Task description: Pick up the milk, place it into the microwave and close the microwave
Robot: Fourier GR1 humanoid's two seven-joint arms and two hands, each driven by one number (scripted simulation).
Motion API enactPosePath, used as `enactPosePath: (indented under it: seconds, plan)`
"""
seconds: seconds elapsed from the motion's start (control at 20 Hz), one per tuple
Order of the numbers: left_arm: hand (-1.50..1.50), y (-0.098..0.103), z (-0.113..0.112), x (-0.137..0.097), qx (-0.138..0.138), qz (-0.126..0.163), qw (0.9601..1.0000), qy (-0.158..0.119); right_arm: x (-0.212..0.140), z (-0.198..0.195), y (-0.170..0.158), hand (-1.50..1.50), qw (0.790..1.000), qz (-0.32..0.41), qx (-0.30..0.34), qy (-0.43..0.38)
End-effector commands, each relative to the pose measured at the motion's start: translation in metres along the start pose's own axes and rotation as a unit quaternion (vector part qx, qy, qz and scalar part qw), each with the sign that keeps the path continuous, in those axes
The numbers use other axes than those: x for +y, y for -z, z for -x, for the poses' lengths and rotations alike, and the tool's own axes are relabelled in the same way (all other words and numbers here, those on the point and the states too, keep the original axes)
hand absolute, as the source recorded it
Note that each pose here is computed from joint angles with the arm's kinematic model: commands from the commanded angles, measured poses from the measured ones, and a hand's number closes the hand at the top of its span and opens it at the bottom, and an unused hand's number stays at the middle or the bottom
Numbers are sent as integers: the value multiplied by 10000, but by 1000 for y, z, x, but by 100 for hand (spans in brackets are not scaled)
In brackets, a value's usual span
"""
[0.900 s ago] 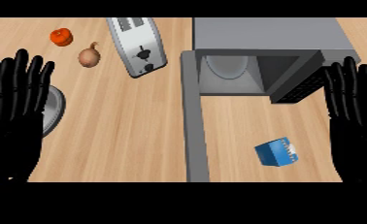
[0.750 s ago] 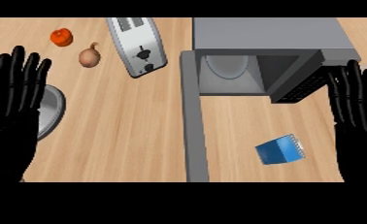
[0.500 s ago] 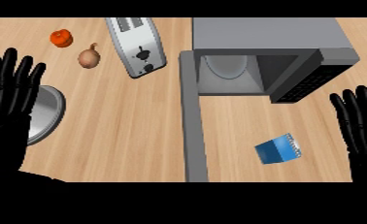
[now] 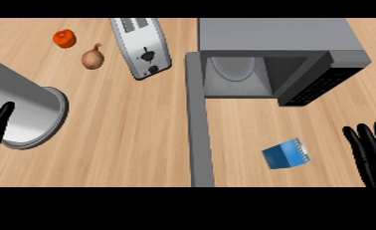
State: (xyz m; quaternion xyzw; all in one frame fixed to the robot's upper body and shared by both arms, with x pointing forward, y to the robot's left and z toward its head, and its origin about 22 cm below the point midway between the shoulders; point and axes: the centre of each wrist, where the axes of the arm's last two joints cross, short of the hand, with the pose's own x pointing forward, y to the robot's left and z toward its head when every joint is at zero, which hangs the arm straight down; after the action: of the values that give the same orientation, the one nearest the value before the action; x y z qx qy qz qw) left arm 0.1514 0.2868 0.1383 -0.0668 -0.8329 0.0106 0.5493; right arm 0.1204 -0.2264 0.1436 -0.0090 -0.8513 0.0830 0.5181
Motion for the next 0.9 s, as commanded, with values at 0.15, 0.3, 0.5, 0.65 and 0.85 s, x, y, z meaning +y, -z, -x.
enactPosePath:
  seconds: [0.15,0.3,0.5,0.65,0.85]
  plan:
    - [-150,-33,-23,10,88,-35,9999,-70,-8,18,-19,-150,9986,102,320,-402]
    - [-150,-50,-23,25,-66,-56,10000,-30,-5,26,-15,-150,9978,288,292,-528]
    - [-150,-51,-35,23,-15,48,10000,16,-2,56,-24,-150,9947,511,662,-604]
    - [-150,-57,-36,19,96,49,9999,-62,-18,78,-31,-150,9916,685,782,-770]
    - [-150,-57,-39,23,13,-11,10000,24,-25,107,-45,-150,9860,927,1074,-878]
